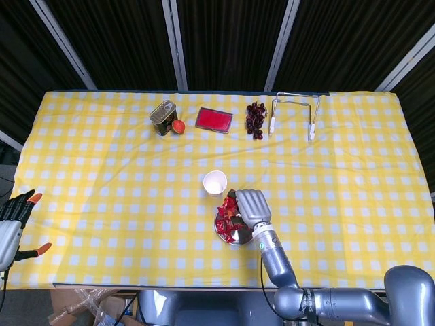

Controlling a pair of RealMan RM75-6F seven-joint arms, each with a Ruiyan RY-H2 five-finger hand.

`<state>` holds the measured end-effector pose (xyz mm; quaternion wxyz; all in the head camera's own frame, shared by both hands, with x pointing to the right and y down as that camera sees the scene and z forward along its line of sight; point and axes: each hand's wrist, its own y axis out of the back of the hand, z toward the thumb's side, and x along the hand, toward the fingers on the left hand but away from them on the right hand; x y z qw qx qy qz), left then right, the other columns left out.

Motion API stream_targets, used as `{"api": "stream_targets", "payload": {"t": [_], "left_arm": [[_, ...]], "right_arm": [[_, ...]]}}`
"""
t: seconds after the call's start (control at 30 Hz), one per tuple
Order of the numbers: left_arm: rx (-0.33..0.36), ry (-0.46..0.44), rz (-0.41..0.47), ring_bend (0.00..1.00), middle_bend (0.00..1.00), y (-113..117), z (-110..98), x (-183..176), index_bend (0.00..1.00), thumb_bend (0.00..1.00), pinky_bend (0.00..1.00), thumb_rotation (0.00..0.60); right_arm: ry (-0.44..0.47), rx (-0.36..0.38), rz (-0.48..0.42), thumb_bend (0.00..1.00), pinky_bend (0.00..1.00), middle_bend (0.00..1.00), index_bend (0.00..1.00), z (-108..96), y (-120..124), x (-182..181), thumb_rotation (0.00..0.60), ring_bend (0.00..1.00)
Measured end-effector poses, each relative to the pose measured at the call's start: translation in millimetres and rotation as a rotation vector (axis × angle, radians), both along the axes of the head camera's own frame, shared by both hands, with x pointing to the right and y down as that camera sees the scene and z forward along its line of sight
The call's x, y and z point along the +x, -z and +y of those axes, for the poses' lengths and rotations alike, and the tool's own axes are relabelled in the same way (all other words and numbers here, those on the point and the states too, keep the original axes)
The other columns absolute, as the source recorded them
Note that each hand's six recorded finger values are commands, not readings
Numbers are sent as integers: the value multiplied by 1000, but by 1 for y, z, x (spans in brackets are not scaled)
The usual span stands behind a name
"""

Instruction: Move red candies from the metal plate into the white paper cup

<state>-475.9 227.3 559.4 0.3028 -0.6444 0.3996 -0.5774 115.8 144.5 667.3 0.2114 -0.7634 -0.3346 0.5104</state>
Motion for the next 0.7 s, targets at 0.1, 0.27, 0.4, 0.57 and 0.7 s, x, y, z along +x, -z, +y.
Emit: {"api": "stream_targets", "payload": {"t": [0.1, 0.27, 0.4, 0.57, 0.7], "left_arm": [[-1, 5, 1, 0, 0, 0, 0, -1, 0, 19, 0, 600], [-2, 6, 2, 0, 0, 0, -1, -1, 0, 19, 0, 600], [-4, 11, 3, 0, 0, -1, -1, -1, 0, 19, 0, 600], [-12, 20, 10, 0, 0, -2, -2, -2, 0, 19, 0, 600], [-17, 24, 13, 0, 0, -2, -1, -2, 0, 19, 0, 600]], "right_arm": [[-3, 13, 2, 604, 1000, 865, 683, -9, 6, -3, 600, 931], [-6, 21, 6, 603, 1000, 865, 683, -22, 10, -11, 600, 931], [-2, 22, 8, 604, 1000, 865, 683, -30, 11, -20, 600, 931], [4, 26, 9, 604, 1000, 865, 683, -38, 10, -31, 600, 931], [7, 19, 19, 603, 1000, 865, 683, -43, 4, -38, 600, 931]]}}
